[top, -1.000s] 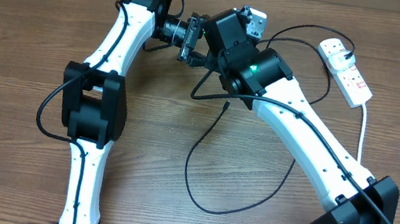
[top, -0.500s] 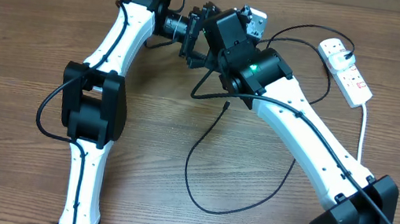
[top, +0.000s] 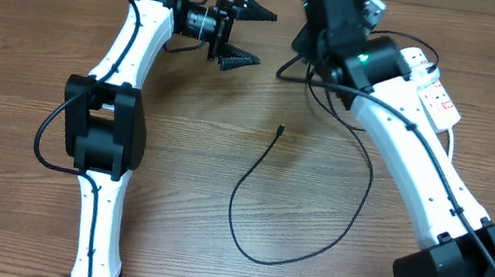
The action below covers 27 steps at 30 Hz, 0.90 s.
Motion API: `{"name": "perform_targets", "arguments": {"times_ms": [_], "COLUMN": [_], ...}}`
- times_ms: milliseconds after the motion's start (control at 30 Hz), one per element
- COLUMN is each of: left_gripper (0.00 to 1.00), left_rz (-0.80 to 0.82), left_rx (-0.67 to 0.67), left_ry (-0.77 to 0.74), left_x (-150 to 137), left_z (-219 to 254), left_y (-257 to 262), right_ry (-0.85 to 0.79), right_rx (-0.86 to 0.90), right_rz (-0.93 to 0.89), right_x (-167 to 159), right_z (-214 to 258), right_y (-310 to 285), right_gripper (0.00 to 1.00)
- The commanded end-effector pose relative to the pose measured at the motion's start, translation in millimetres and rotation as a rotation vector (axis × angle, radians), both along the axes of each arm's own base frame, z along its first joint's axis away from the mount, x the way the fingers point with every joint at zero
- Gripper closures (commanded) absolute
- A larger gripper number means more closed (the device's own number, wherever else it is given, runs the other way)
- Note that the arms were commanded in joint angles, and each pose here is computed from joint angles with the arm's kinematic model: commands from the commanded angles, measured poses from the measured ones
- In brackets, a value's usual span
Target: Plug charger to phone and switch on socket
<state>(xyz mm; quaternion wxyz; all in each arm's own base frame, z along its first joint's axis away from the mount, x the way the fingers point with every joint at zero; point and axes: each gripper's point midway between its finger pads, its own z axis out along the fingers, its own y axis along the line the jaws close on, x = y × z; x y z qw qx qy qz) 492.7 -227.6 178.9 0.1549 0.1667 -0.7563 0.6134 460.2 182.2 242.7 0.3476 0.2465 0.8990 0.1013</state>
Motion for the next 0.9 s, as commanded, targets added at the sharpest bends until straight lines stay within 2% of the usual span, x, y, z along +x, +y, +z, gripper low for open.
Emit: {"name": "perform_targets", "arguments": {"times_ms": [0,133,267,400,567,867], "left_gripper": [0.18,0.19,0.18,0.19,0.28,0.3], "left_rz": [0.02,0.042,0.047,0.061,0.069,0.018], "left_rx": [0.01,0.004,-0.012,-0.017,-0.02,-0.067], "left_ry": [0.049,0.187,0.226,0.264,0.342,0.444], "left_x": [-4,-4,-2,2,1,-10], "left_z": [29,30,35,37,38,49], "left_y": [-5,-6,-7,-8,-8,-18], "right_ry": [-0.044,0.026,0.102,0.12,0.133,0.171], "right_rx": [0.319,0.556,0.732,0.785,0.827,0.879], "right_rz": [-0.122,-0.362,-0.447,-0.51,-0.557,-0.636], "right_x": [6,3,-1,-2,-3,-6], "right_z": [38,33,33,32,31,24], "right_y": [11,6,20,21,22,26], "right_gripper": [0.96,0.96,0.96,0.96,0.96,0.96]}}
